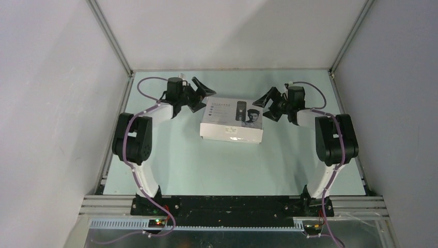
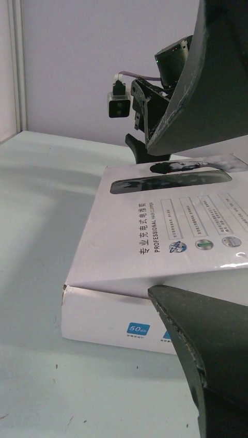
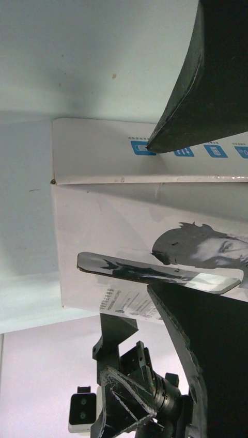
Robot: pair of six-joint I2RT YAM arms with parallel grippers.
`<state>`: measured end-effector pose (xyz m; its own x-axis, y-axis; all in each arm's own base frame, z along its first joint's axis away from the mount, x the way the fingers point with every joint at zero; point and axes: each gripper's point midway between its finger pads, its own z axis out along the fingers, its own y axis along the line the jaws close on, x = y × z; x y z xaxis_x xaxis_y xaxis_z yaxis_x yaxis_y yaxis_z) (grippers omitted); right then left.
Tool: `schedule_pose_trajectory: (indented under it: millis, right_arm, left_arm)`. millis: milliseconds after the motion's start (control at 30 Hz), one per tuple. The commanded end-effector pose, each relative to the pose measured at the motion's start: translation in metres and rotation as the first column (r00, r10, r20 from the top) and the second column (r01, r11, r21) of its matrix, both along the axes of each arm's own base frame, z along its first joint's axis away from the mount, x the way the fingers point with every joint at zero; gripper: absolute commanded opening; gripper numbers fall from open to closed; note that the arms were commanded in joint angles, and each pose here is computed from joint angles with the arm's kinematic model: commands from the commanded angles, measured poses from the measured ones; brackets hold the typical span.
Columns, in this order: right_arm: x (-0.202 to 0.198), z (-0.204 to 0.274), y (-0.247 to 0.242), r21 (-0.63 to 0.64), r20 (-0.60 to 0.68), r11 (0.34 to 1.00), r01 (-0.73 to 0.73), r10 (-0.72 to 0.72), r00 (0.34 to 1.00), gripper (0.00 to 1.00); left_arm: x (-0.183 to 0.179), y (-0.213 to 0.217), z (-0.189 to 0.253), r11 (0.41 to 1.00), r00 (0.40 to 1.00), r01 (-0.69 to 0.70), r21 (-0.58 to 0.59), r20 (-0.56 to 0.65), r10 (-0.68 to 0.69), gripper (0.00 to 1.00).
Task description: Sort the hair-cutting tools
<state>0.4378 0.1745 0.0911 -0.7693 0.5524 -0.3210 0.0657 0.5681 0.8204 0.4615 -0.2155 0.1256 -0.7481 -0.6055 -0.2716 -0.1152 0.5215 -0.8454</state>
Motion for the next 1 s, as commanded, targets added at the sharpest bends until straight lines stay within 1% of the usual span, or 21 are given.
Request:
schedule_pose_trajectory:
  millis: [0,33,67,100,133,167,267,400,500,600,633,733,900,967]
  right_arm:
    - [0.005,0.032,-0.005,-0.025,0.087,0.998,-0.053,0.055,0.995,0.99]
    - [0.003,0.039,-0.009,-0.041,0.103,0.998,-0.047,0.051,0.993,0.99]
    - [-0.002,0.037,-0.015,-0.072,0.099,0.996,-0.053,0.060,0.993,0.99]
    - [-0.005,0.047,-0.019,-0.088,0.122,0.995,-0.047,0.057,0.991,0.99]
    - [-0.011,0.046,-0.021,-0.116,0.123,0.992,-0.058,0.072,0.990,0.99]
    - [-0.018,0.053,-0.023,-0.142,0.152,0.988,-0.063,0.084,0.985,0.99]
    - [-0.039,0.056,-0.025,-0.180,0.163,0.980,-0.080,0.110,0.980,0.99]
    - [-0.077,0.052,-0.026,-0.187,0.182,0.977,-0.099,0.134,0.974,0.99]
    - [-0.096,0.050,-0.018,-0.202,0.217,0.969,-0.139,0.183,0.959,0.99]
    - [-0.113,0.044,-0.007,-0.232,0.236,0.955,-0.186,0.241,0.941,0.99]
    - [-0.113,0.043,-0.005,-0.240,0.249,0.951,-0.195,0.254,0.935,0.98]
    - [-0.117,0.038,0.000,-0.255,0.261,0.943,-0.213,0.279,0.924,0.96]
    - [-0.120,0.032,0.005,-0.246,0.252,0.938,-0.244,0.305,0.918,0.90]
    - [-0.123,0.032,0.007,-0.243,0.249,0.936,-0.255,0.314,0.916,0.87]
  left_arm:
    - [-0.008,-0.007,0.038,0.999,0.995,0.043,-0.012,0.090,-0.041,1.00]
    - [-0.011,-0.001,0.048,0.999,0.991,0.029,0.019,0.128,-0.031,1.00]
    - [-0.019,0.005,0.038,0.999,0.994,0.020,0.045,0.103,-0.025,1.00]
    - [-0.022,0.011,0.048,0.997,0.989,0.000,0.080,0.144,-0.012,1.00]
    - [-0.033,0.018,0.047,0.993,0.988,-0.003,0.119,0.154,-0.015,1.00]
    - [-0.035,0.026,0.043,0.988,0.987,-0.038,0.152,0.158,0.014,1.00]
    - [-0.062,0.045,0.034,0.971,0.984,-0.074,0.226,0.172,0.035,1.00]
    - [-0.090,0.053,0.031,0.963,0.980,-0.077,0.259,0.200,0.025,1.00]
    - [-0.107,0.047,0.030,0.955,0.974,-0.048,0.294,0.225,-0.020,1.00]
    - [-0.119,0.041,0.029,0.934,0.964,-0.028,0.355,0.257,-0.069,1.00]
    - [-0.124,0.037,0.026,0.930,0.963,-0.013,0.367,0.254,-0.087,1.00]
    - [-0.127,0.037,0.020,0.918,0.964,-0.037,0.394,0.257,-0.071,1.00]
    - [-0.135,0.037,0.007,0.920,0.977,-0.034,0.390,0.206,-0.051,1.00]
    - [-0.141,0.037,0.002,0.916,0.984,-0.020,0.401,0.169,-0.052,0.99]
